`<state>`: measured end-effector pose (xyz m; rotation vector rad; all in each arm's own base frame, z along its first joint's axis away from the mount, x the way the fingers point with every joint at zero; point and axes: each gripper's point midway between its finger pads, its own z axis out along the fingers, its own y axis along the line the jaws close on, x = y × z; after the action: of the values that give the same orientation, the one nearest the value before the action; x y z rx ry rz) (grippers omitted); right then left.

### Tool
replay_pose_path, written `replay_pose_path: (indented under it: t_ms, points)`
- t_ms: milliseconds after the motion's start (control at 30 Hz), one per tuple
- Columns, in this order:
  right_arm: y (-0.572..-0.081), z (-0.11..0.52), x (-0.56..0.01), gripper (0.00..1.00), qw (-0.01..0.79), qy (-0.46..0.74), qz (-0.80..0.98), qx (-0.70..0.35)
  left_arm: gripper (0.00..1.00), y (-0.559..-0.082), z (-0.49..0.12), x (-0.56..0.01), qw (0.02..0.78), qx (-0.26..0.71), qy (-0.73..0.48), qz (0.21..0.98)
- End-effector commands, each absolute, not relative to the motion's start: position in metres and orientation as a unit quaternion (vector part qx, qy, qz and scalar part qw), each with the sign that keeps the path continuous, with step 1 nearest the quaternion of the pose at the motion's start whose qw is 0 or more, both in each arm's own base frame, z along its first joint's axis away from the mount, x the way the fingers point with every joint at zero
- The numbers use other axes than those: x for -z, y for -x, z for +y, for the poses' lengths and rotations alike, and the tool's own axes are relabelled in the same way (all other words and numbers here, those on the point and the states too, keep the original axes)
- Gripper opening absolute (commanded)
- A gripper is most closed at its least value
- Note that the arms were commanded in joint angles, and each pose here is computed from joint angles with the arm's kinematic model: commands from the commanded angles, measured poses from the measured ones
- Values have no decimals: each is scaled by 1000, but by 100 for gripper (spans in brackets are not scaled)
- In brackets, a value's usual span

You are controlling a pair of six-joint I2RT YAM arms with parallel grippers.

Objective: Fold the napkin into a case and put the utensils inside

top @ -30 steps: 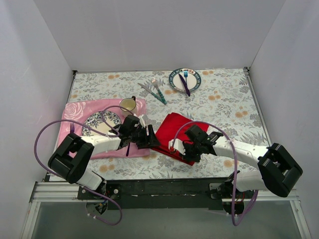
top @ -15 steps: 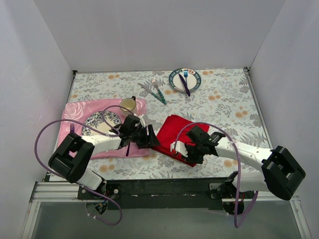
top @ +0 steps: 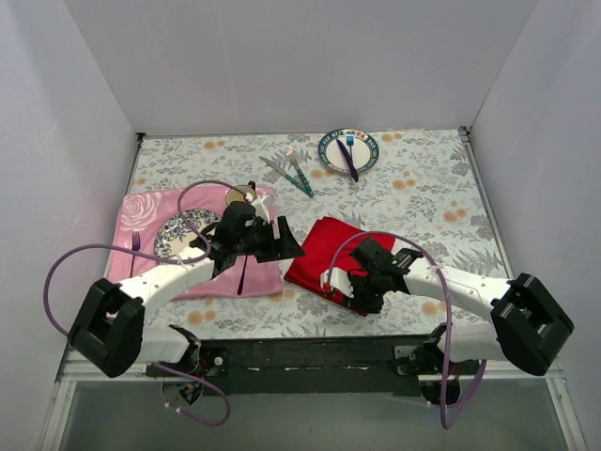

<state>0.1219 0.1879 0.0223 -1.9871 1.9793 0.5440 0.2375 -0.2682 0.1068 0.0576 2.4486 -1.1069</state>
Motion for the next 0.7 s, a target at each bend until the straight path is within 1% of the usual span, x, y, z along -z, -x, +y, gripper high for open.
replay_pose_path:
  t_ms: [0,33,133,167,200,233,267,300,333,367,400,433,500,533,567,600,667]
  points:
    - [-123,203,-49,44,160,701,662,-211,69,-240,-259,-146,275,391,-58,876]
    - [-123,207,-56,52,166,702,657,-220,69,-239,-258,-150,281,390,-65,875]
    - [-130,221,-89,56,202,694,650,-233,59,-230,-263,-155,274,404,-113,865]
    - [-131,222,-95,56,207,691,651,-234,51,-230,-265,-154,271,405,-122,865]
    - [-134,226,-105,56,221,687,651,-235,46,-230,-268,-155,268,407,-130,863]
    - [-136,226,-108,54,225,682,656,-234,42,-229,-270,-152,263,408,-145,862]
    - [-137,225,-109,52,227,679,657,-236,39,-224,-276,-140,234,411,-157,867]
    - [-138,224,-109,51,229,679,657,-235,32,-222,-277,-134,218,408,-158,873]
    - [-139,218,-102,45,224,675,665,-229,29,-221,-280,-131,207,410,-164,873]
    - [-139,215,-97,42,222,676,666,-225,25,-219,-283,-120,189,407,-172,877]
    - [-144,213,-94,39,228,674,668,-220,19,-218,-284,-115,177,404,-174,880]
    - [-143,207,-85,32,220,672,673,-217,15,-219,-286,-114,175,404,-178,880]
    - [-142,203,-74,28,211,678,670,-214,9,-220,-286,-102,161,394,-181,887]
    - [-139,201,-66,25,203,680,671,-215,3,-221,-285,-98,157,388,-178,891]
    - [-138,199,-62,24,197,683,670,-214,1,-223,-285,-92,152,380,-175,895]
    - [-136,197,-54,23,186,685,672,-214,0,-221,-282,-81,138,366,-178,903]
    - [-137,195,-44,22,176,684,676,-209,0,-224,-281,-72,132,356,-177,908]
